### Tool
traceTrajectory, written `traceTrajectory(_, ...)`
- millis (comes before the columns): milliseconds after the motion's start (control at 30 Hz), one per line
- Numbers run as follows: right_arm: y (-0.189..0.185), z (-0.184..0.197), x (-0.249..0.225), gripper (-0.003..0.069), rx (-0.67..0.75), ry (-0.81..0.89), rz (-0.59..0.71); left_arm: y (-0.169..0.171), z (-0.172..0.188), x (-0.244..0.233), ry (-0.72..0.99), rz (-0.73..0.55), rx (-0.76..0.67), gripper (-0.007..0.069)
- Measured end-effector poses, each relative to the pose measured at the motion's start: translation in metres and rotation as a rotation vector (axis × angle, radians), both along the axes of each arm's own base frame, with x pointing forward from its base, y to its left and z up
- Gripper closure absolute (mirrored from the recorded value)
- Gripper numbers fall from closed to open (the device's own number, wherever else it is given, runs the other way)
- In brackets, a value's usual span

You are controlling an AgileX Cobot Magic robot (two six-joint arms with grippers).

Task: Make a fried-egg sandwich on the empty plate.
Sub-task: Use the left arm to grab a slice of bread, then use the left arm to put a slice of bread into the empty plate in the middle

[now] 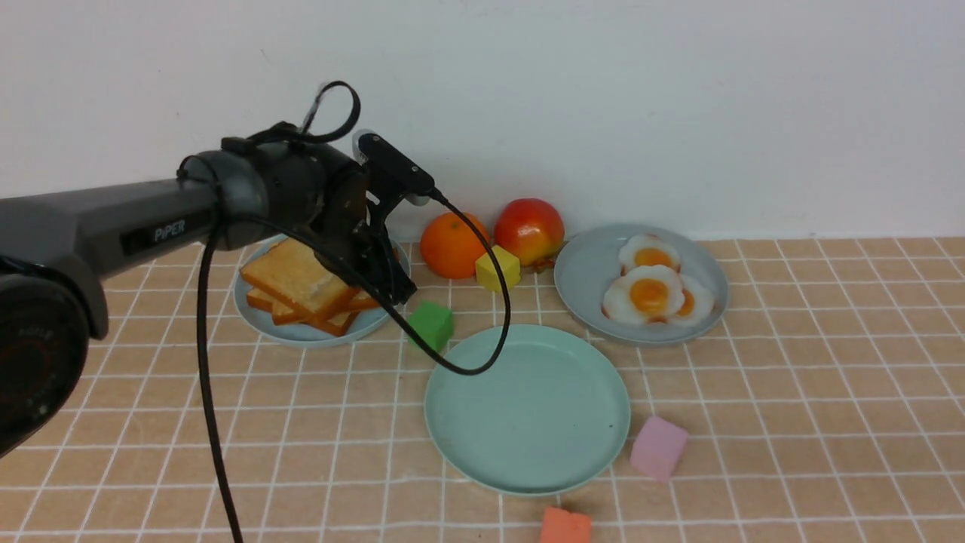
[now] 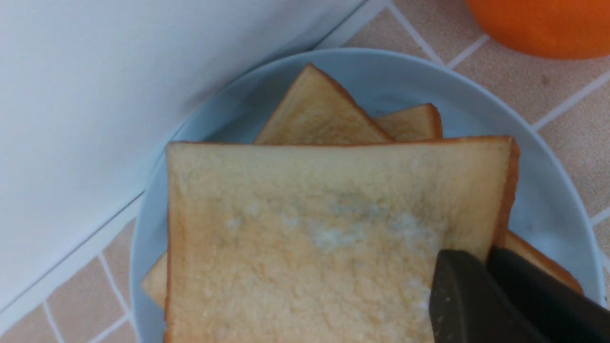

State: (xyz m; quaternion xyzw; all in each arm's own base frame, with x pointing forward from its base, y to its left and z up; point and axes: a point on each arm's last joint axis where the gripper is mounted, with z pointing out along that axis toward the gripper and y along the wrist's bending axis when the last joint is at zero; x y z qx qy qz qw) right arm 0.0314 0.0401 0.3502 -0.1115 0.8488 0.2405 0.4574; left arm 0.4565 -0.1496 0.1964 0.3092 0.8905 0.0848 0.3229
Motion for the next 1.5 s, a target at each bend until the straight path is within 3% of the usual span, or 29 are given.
traceTrajectory(200,0.0,0.0,-0.002,0.0636,0.002,-0.009,0.0,-0.008,0.052,-0.027,0.003,0.016,-0.01,0.0601)
traceTrajectory(267,-0.001,0.001,-0.005,0.0632,0.003,-0.022,0.0,-0.032,0.081,-0.058,-0.015,-0.048,-0.054,0.0601)
traceTrajectory(367,-0.002,0.001,-0.007,0.0629,0.002,-0.031,-0.002,-0.061,0.092,-0.088,-0.021,-0.142,-0.087,0.0601)
traceTrajectory(467,-0.002,0.001,-0.007,0.0625,-0.002,-0.033,-0.004,-0.105,0.077,-0.126,0.017,-0.275,-0.109,0.0601)
traceTrajectory(600,-0.002,0.001,-0.007,0.0622,-0.005,-0.034,-0.005,-0.136,0.047,-0.143,0.05,-0.371,-0.075,0.0601)
traceTrajectory(833,-0.002,0.0,-0.008,0.0617,-0.008,-0.026,-0.002,-0.15,0.009,-0.136,0.074,-0.404,-0.039,0.0601)
traceTrajectory(1133,-0.002,-0.001,-0.009,0.0608,-0.017,-0.01,0.005,-0.153,0.002,-0.136,0.098,-0.39,-0.077,0.0592)
traceTrajectory(1300,-0.002,-0.002,-0.008,0.0592,-0.022,-0.011,0.002,-0.154,-0.001,-0.138,0.133,-0.368,-0.101,0.0522)
traceTrajectory(1500,-0.002,-0.002,-0.008,0.0535,-0.022,-0.011,0.002,-0.155,-0.002,-0.139,0.148,-0.357,-0.118,0.0364)
